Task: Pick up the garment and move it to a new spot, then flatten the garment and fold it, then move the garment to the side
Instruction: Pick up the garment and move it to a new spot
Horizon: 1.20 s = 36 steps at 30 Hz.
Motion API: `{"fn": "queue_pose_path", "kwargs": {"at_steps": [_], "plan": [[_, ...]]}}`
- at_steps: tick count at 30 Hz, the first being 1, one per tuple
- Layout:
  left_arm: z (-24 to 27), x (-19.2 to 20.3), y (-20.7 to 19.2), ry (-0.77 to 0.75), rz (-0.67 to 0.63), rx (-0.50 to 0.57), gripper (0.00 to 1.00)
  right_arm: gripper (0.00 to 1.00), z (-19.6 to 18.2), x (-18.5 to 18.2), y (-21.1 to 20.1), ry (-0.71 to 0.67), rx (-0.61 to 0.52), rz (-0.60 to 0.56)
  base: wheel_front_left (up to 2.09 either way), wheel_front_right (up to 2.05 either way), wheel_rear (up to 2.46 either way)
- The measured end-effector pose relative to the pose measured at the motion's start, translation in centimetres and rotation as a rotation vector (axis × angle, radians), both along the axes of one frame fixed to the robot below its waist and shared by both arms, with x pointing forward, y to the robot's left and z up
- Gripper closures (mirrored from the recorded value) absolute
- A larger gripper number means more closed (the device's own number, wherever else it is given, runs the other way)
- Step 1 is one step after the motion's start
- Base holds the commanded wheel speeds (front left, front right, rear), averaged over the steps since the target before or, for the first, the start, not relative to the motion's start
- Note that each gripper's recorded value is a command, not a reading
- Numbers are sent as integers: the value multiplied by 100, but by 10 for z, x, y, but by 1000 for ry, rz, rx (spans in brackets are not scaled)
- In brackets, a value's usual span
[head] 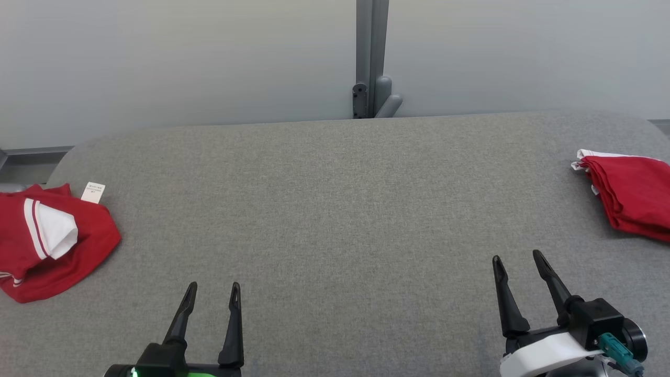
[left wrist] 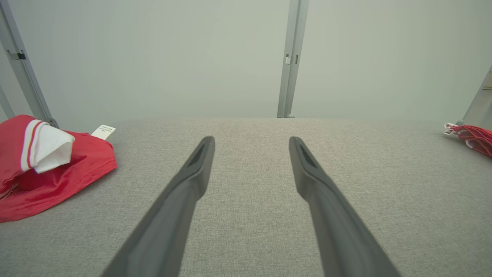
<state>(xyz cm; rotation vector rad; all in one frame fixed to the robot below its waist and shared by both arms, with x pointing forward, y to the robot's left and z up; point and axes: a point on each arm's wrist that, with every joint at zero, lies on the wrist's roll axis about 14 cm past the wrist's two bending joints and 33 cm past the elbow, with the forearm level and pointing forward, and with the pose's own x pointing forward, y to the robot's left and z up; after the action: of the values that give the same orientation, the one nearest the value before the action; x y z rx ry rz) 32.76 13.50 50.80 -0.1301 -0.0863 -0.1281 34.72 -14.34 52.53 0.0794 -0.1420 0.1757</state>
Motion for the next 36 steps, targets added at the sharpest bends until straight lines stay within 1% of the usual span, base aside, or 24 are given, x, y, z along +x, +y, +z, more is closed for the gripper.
{"fn": "queue_pose_path", "kwargs": {"at_steps": [23, 32, 36], "plan": [[0, -1, 2, -1, 6, 0, 0, 0, -1, -2, 4, 6, 15, 13, 0, 0, 0], [-1, -7, 22, 2, 91, 0, 0, 0, -2, 3, 28, 12, 25, 87, 0, 0, 0], [7, -17, 45, -19, 185, -8, 0, 0, -3, 10, 55, 18, 28, 169, 0, 0, 0]]}}
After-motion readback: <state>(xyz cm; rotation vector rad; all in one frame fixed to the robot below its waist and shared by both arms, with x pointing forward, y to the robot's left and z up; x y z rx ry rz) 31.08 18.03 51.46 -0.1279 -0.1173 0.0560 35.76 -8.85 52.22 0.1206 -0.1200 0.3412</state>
